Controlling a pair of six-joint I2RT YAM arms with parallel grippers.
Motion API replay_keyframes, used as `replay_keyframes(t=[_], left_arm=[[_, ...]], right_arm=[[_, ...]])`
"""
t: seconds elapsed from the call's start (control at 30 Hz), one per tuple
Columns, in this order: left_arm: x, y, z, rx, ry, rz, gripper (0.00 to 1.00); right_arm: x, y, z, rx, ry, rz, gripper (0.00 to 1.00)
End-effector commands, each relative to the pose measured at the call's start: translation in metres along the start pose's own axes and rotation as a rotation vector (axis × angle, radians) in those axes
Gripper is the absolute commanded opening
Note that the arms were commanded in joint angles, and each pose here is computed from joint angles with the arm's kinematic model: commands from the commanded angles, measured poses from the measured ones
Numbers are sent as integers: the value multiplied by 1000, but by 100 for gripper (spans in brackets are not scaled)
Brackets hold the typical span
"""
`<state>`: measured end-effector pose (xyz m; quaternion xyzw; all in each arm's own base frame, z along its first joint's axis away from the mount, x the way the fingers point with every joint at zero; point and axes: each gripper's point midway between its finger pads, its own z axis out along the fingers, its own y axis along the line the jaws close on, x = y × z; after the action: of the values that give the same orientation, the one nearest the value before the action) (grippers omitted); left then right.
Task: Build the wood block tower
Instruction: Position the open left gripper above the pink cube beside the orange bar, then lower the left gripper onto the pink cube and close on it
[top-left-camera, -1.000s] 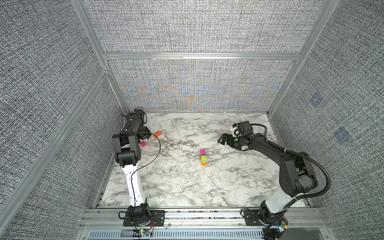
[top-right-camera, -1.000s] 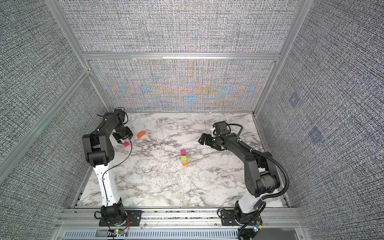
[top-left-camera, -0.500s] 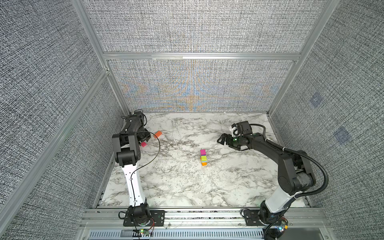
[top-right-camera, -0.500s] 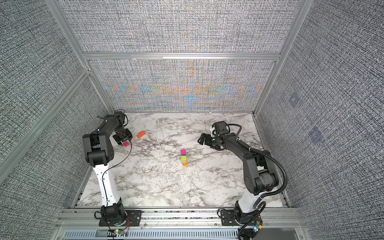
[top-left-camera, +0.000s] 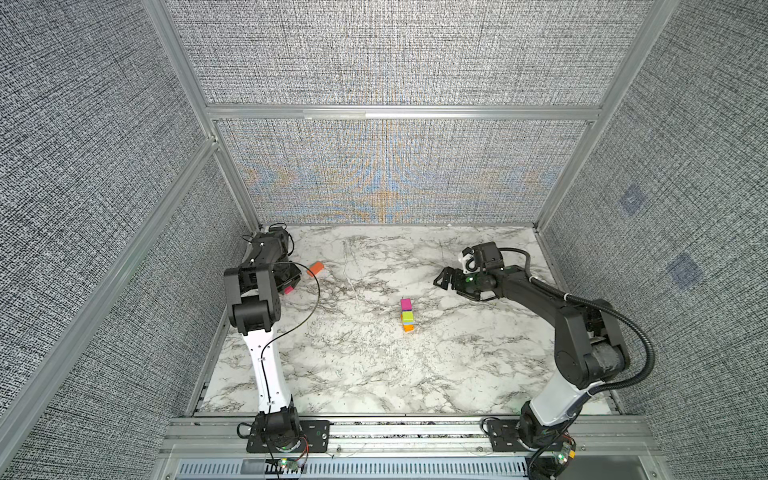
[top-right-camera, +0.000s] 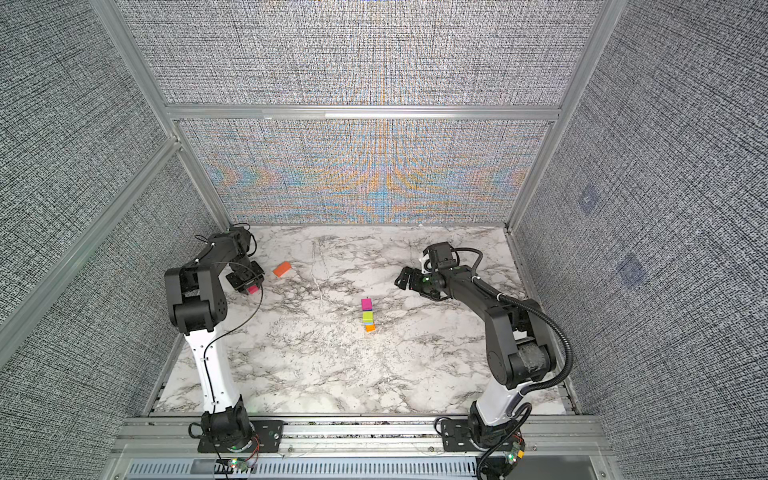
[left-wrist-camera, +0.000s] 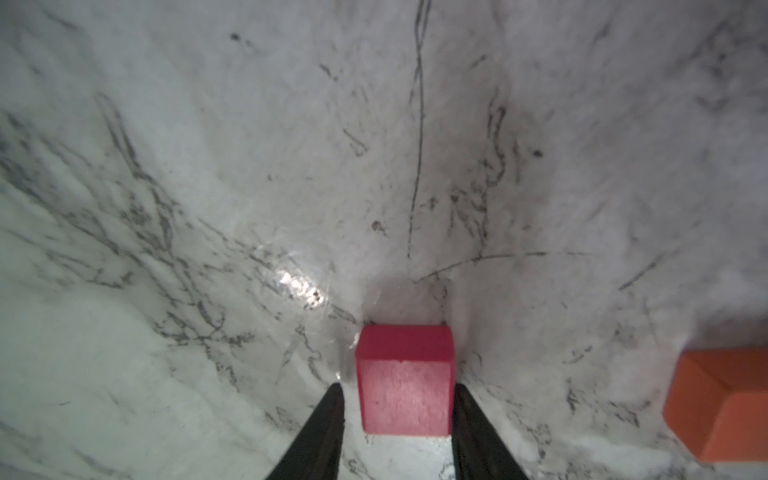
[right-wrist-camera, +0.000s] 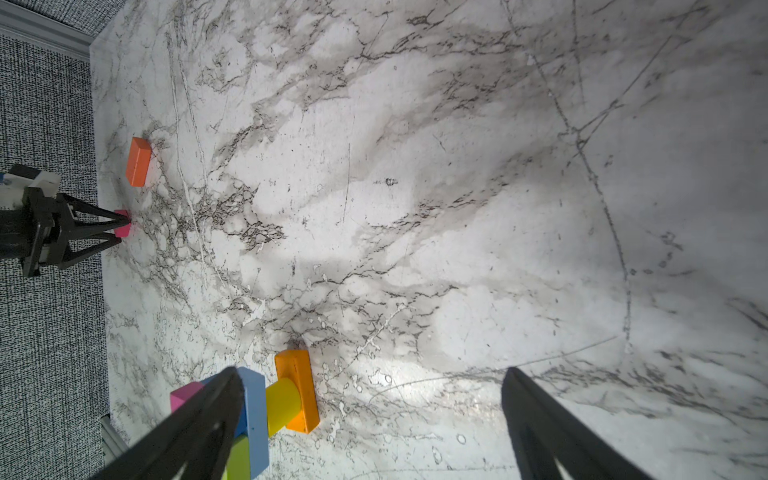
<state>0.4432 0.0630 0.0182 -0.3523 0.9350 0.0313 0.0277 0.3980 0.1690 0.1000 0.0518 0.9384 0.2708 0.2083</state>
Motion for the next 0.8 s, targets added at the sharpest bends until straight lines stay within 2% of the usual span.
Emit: replay_keyframes(t=[0.0,0.4,0.63,0.77], left_arm=[[-2,-3,-8,26,-14,-7,40],[-3,-3,-33,54,-41,17,32],[-1,-3,-31,51,-30,42,47],[0,-3,-24,42,-13,48,48]], right_arm=[[-2,4,-2,-12,-2,-6,99],[-2,6,-7,-15,-5,-11,99],[2,5,-8,-12,2,-12,99],[3,5,-7,-12,7,-15,99]])
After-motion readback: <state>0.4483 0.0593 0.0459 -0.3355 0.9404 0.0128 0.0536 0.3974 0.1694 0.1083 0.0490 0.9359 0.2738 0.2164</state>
